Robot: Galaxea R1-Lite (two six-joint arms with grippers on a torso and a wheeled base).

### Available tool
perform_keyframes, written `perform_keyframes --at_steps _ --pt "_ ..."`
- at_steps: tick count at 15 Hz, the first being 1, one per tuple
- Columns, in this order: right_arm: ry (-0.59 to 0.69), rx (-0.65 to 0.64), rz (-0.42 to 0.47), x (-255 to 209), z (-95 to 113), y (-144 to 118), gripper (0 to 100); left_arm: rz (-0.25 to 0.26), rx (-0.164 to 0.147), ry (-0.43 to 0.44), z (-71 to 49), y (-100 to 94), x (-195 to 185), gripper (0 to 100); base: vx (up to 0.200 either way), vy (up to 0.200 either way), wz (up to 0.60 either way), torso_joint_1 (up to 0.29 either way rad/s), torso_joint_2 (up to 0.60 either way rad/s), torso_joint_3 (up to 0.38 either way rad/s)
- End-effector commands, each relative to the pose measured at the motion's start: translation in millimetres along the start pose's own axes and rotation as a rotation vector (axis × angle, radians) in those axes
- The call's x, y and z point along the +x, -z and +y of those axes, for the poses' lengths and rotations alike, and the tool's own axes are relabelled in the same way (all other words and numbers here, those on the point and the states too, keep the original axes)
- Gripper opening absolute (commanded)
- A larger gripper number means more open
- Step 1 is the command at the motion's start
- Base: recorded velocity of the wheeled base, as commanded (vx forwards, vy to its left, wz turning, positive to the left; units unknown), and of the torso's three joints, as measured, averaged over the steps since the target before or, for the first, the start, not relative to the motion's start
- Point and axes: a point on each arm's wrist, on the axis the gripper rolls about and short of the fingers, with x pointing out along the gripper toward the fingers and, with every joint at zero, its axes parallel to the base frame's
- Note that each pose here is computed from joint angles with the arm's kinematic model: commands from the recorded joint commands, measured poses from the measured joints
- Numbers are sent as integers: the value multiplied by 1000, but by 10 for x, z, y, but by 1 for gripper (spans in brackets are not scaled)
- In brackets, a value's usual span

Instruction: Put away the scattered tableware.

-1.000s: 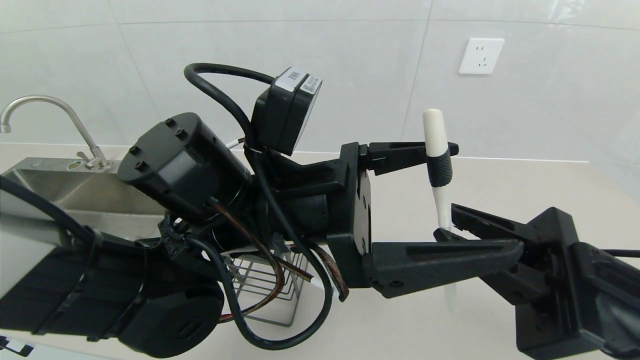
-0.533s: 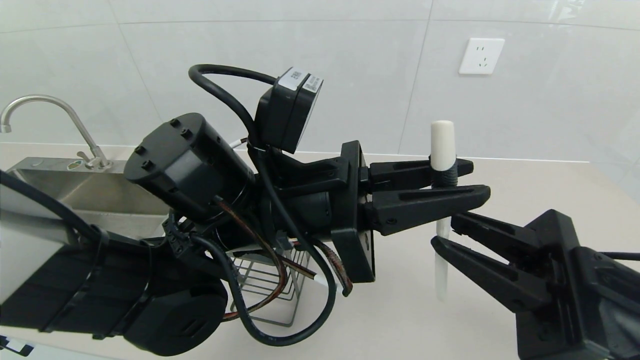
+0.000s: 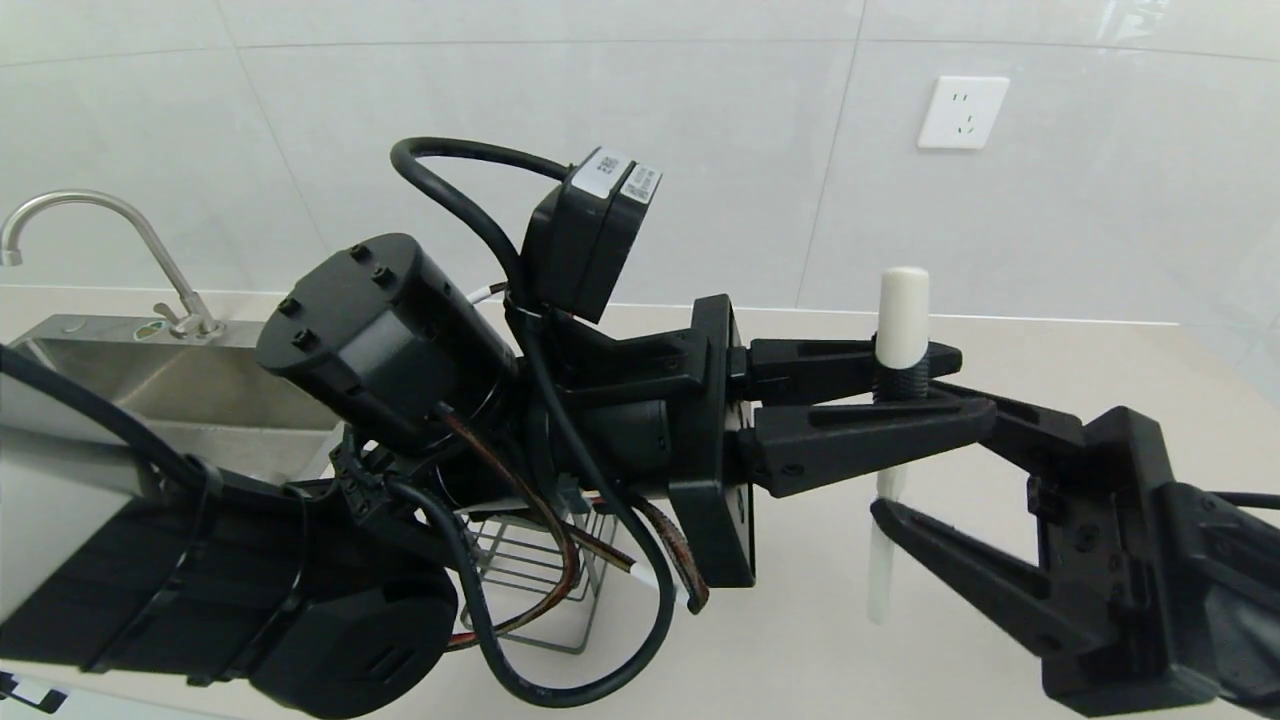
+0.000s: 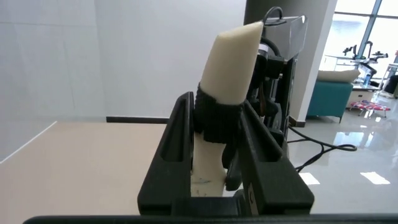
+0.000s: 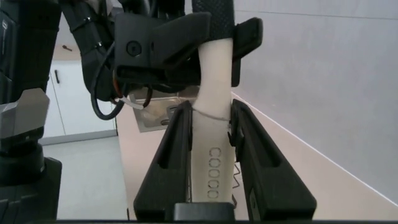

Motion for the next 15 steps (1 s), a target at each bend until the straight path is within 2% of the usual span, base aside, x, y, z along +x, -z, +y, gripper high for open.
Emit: perform_keyframes --at_steps 1,5,7,9,10,11,12,13,14,15 --pt "6 2 12 -3 -15 23 100 -3 3 -3 0 -6 -2 0 0 0 0 0 0 0" --pt "64 -12 29 -57 -116 42 100 -19 22 -48 26 -74 -45 0 0 0 0 0 0 0" --pt "90 -19 34 -79 -164 46 100 -42 59 -97 36 -236 -150 0 0 0 0 0 0 0" --pt "106 -24 37 -93 -194 47 100 -56 121 -143 34 -470 -309 0 0 0 0 0 0 0" --pt "110 -24 40 -99 -200 50 100 -28 168 -212 9 -655 -524 0 0 0 0 0 0 0" --pt "110 -24 41 -98 -201 54 100 -3 181 -242 -40 -710 -623 0 0 0 0 0 0 0" --pt "108 -25 42 -100 -199 57 100 38 183 -264 -174 -734 -726 0 0 0 0 0 0 0" --pt "107 -31 53 -121 -186 73 100 61 189 -269 -257 -729 -770 0 0 0 0 0 0 0" --pt "105 -40 54 -130 -178 73 100 69 197 -271 -290 -728 -788 0 0 0 0 0 0 0" --pt "103 -57 47 -139 -168 54 0 87 219 -273 -370 -734 -832 0 0 0 0 0 0 0"
